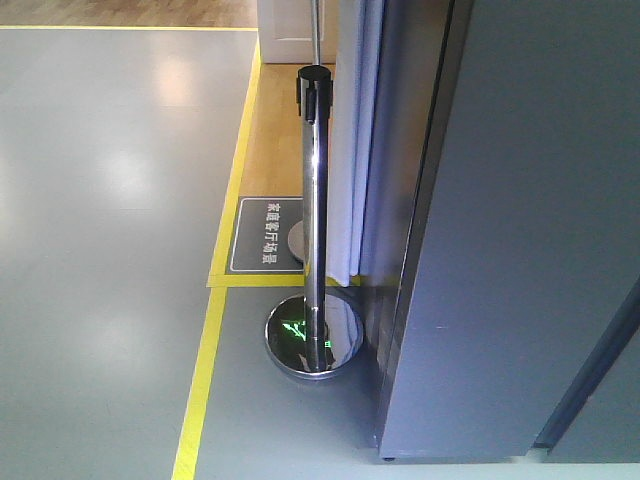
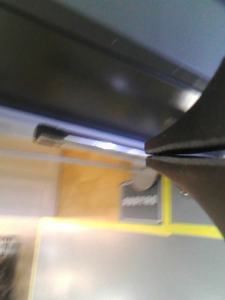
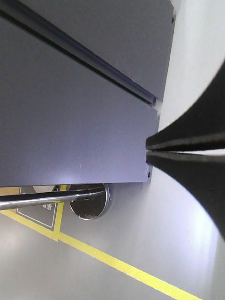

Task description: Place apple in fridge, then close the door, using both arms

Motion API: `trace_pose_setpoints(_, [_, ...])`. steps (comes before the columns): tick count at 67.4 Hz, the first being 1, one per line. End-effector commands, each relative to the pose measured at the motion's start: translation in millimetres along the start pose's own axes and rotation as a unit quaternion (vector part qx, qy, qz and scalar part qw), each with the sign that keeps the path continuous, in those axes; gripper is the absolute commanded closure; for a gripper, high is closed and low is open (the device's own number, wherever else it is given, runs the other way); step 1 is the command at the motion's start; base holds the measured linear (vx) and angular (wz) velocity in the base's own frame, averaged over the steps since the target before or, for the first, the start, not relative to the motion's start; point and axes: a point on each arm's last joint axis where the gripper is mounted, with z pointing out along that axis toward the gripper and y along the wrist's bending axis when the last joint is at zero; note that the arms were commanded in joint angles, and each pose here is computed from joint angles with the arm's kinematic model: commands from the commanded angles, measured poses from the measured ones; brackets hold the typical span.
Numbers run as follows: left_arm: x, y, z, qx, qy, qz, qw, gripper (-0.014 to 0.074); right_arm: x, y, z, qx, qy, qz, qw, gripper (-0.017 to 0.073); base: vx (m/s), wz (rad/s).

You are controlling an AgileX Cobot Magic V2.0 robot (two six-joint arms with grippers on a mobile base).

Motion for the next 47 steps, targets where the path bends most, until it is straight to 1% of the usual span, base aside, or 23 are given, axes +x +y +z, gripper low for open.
trace_pose_setpoints(1, [-1.2, 5.0, -9.7, -0.011, -0.085, 0.006, 0.996, 0.0599, -4.4, -1.1, -2.3, 0.003, 0.002, -0.004, 1.000, 0.0561, 0.00, 0.00])
trace_pose_setpoints(7, [11.3, 10.8, -16.7, -0.030, -0.106, 0.024, 0.994, 0.0599, -4.4, -1.1, -2.3, 0.003, 0.002, -0.004, 1.000, 0.0561, 0.00, 0.00])
trace_pose_setpoints(19, [29.5, 17.4, -25.2, -0.046, -0.144, 0.033, 0.988, 0.0599, -4.4, -1.1, -2.3, 0.003, 0.002, -0.004, 1.000, 0.0561, 0.00, 0.00])
trace_pose_setpoints(30, [31.8, 19.2, -26.7, -0.062, -0.139, 0.038, 0.988, 0.0599, -4.4, -1.1, -2.3, 0.003, 0.002, -0.004, 1.000, 0.0561, 0.00, 0.00])
trace_pose_setpoints(35, [31.7, 19.9, -26.9, -0.069, -0.139, 0.048, 0.987, 0.0599, -4.4, -1.1, -2.3, 0.003, 0.002, -0.004, 1.000, 0.0561, 0.00, 0.00])
trace_pose_setpoints(47, [31.3, 20.4, -27.1, -0.074, -0.142, 0.048, 0.986, 0.0599, -4.4, -1.2, -2.3, 0.003, 0.002, -0.005, 1.000, 0.0561, 0.00, 0.00])
